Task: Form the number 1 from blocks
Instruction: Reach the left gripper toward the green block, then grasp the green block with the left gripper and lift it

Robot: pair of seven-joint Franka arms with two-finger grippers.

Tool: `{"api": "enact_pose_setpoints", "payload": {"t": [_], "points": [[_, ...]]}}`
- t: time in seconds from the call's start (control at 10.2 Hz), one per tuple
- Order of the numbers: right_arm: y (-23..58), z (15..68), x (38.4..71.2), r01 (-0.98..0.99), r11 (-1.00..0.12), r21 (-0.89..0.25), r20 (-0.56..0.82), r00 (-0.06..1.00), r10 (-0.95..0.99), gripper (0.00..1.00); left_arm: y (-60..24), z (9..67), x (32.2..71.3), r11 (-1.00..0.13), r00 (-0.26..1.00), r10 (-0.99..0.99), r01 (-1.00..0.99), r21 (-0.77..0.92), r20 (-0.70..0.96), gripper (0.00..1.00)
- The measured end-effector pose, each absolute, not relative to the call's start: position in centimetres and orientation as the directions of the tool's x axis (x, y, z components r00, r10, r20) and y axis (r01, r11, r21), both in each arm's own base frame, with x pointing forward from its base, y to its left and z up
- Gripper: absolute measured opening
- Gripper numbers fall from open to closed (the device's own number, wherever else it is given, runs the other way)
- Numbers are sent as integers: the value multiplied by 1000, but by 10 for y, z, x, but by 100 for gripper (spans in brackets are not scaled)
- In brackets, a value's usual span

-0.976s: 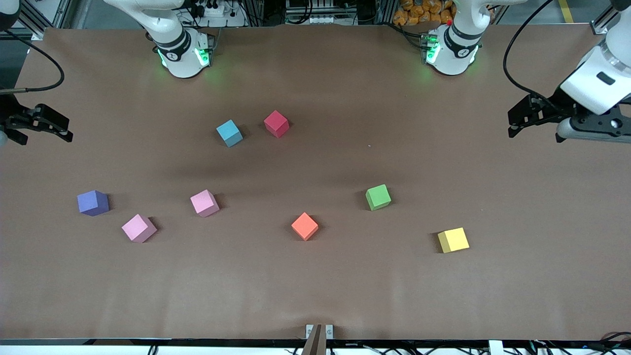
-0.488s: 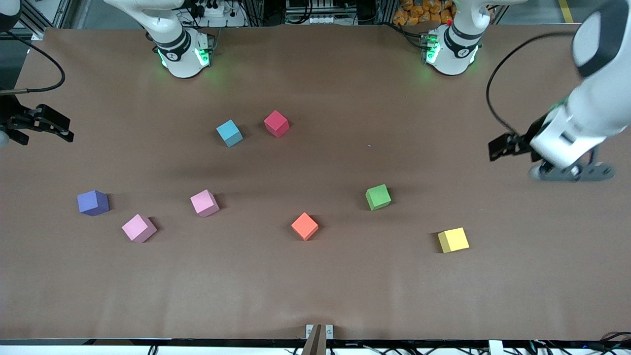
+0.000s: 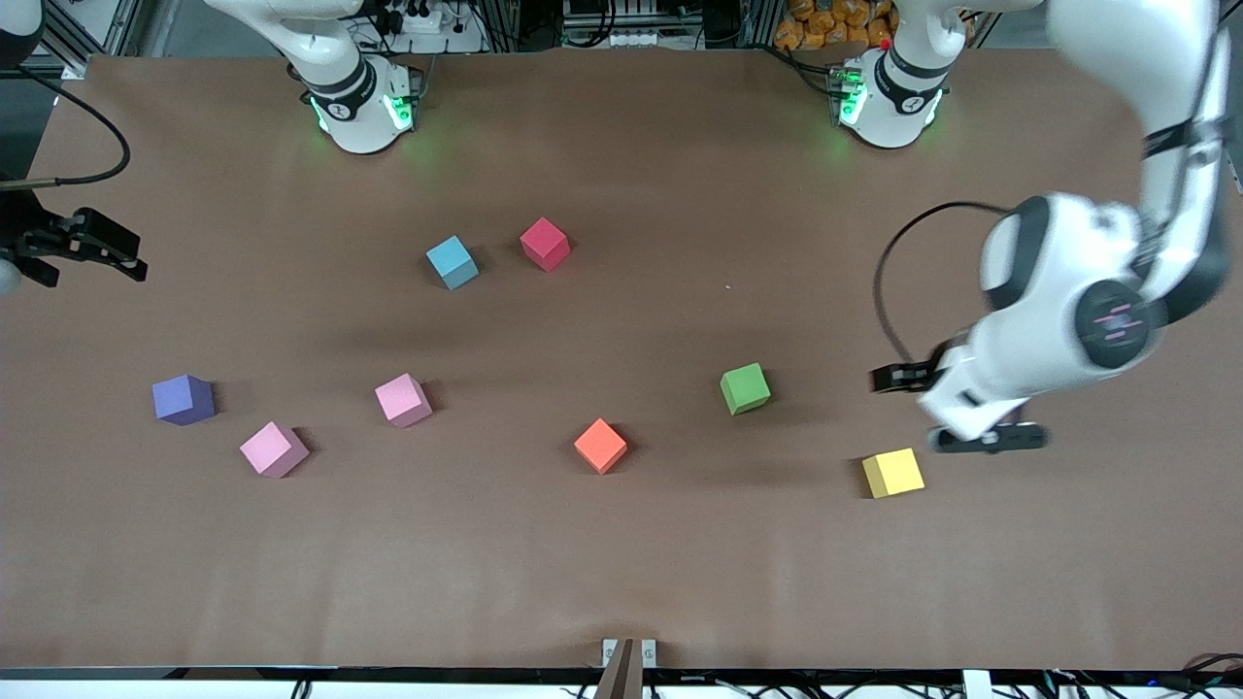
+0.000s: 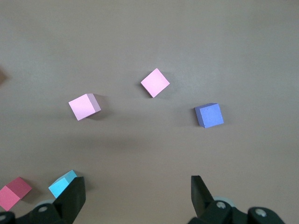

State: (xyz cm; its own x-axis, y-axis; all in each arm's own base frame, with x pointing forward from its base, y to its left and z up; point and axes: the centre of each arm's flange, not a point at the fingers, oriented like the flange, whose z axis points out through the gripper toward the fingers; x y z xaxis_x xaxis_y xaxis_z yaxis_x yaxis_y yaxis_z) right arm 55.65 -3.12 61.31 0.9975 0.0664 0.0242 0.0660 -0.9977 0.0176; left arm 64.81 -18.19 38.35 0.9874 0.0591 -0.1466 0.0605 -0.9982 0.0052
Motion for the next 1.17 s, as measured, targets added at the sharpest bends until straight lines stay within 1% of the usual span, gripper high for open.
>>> {"api": "enact_pose_setpoints", "payload": {"t": [0.29, 0.59, 0.88, 1.17], "points": [[-33, 612, 557, 62, -998, 17, 22, 998, 62, 100, -258, 338, 638, -988, 981, 151, 152, -3, -125, 100], [-35, 612, 557, 59, -998, 17, 21, 998, 59, 100, -306, 288, 625, -975, 967, 222, 222, -14, -125, 100], [-38, 611, 557, 53, -998, 17, 22, 998, 53, 100, -337, 267, 611, -930, 923, 366, 365, -32, -114, 100], [-42, 612, 557, 39, -999, -12, 28, 999, 39, 100, -339, 241, 599, -918, 914, 396, 394, -45, -82, 100]]}}
